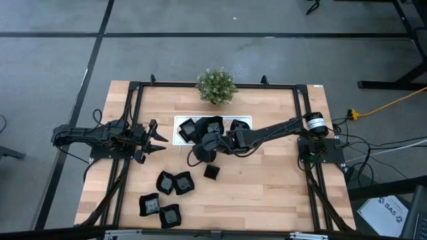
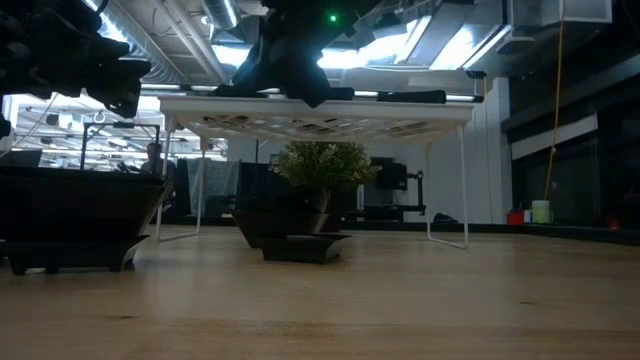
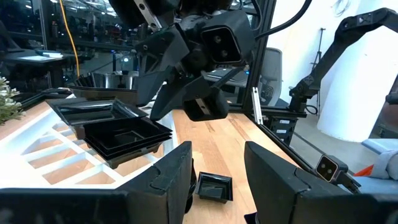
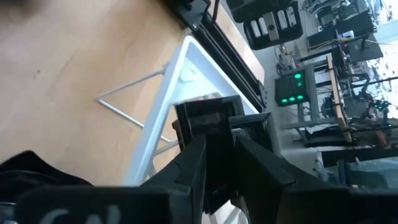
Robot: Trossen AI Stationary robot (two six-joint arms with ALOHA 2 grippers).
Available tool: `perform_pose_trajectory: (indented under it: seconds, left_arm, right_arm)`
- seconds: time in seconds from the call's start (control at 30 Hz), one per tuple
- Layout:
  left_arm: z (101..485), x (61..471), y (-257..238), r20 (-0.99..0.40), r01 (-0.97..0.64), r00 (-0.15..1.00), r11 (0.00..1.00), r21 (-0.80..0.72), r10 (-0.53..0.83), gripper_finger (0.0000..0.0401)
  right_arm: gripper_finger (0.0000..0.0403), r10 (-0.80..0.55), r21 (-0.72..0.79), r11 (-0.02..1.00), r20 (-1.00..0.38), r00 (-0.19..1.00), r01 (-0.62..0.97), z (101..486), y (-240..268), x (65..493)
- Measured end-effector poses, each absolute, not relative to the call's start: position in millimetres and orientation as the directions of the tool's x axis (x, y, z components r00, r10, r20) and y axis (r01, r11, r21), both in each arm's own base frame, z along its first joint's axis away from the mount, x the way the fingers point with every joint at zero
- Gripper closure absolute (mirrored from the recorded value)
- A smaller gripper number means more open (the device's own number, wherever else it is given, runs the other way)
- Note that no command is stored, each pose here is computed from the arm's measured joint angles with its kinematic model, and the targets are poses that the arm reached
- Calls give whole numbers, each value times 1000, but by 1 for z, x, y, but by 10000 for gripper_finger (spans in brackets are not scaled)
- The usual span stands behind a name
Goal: Pick & Place Mini shaped plates
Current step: Stack the black square plate on top of the black square plate on the shelf
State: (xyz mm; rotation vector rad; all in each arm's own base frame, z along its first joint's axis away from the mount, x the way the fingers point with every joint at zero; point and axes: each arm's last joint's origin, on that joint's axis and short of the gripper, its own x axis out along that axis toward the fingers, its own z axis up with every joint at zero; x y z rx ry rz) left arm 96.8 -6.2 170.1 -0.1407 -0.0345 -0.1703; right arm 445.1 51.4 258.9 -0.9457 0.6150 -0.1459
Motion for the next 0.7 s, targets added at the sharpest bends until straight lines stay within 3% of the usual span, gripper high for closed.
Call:
perform_pose_trajectory:
  seconds: [0.17,0.47,0.7]
  left_arm:
    - [170,97,-6,46,171,985,976,-136,-167,258]
    - [170,97,-6,46,171,985,976,-136,-166,258]
    - [170,97,-6,46,171,985,976,-136,-167,258]
  right_arm:
    - [326,-377,-791,596,-430,820,-140,259,50,445]
    - [395,-378,-791,596,-430,820,-140,259,49,445]
    - [390,-377,-792,597,-420,825,-130,260,49,446]
